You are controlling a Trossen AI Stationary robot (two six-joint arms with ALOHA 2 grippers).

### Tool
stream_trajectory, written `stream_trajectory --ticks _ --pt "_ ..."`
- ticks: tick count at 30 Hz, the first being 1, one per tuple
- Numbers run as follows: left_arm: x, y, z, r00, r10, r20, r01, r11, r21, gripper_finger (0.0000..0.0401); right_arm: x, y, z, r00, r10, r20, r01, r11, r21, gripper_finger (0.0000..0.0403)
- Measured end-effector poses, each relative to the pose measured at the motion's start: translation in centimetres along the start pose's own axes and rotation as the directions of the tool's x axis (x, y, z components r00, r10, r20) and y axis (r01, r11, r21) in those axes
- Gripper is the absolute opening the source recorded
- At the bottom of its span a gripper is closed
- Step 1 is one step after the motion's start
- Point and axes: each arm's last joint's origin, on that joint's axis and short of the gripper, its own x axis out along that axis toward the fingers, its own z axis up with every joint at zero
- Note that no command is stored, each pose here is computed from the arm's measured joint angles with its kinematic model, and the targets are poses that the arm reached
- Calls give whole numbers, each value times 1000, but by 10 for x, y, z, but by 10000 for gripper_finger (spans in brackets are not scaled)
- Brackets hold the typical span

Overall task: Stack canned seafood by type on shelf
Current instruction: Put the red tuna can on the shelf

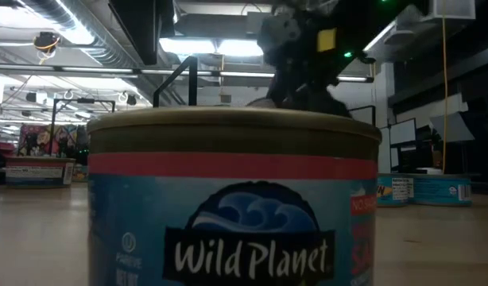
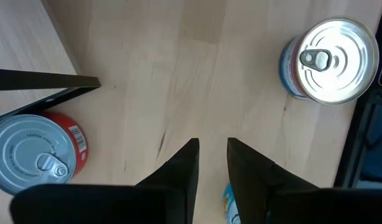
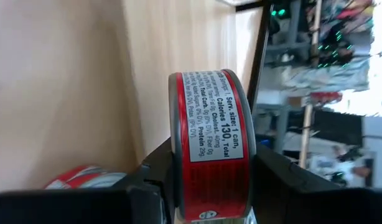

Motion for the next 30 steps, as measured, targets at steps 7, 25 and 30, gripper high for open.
stream_trajectory --ticks 7,25,30 --pt "0 0 0 1000 1 1 -1 1000 0 76 31 -22 -14 996 89 -14 -88 993 85 140" --pt "0 0 0 1000 6 4 -6 1000 24 74 52 -37 -26 985 173 14 -174 975 141 160" --pt "0 0 0 1000 6 4 -6 1000 24 75 53 -36 -23 978 200 57 -207 967 150 197"
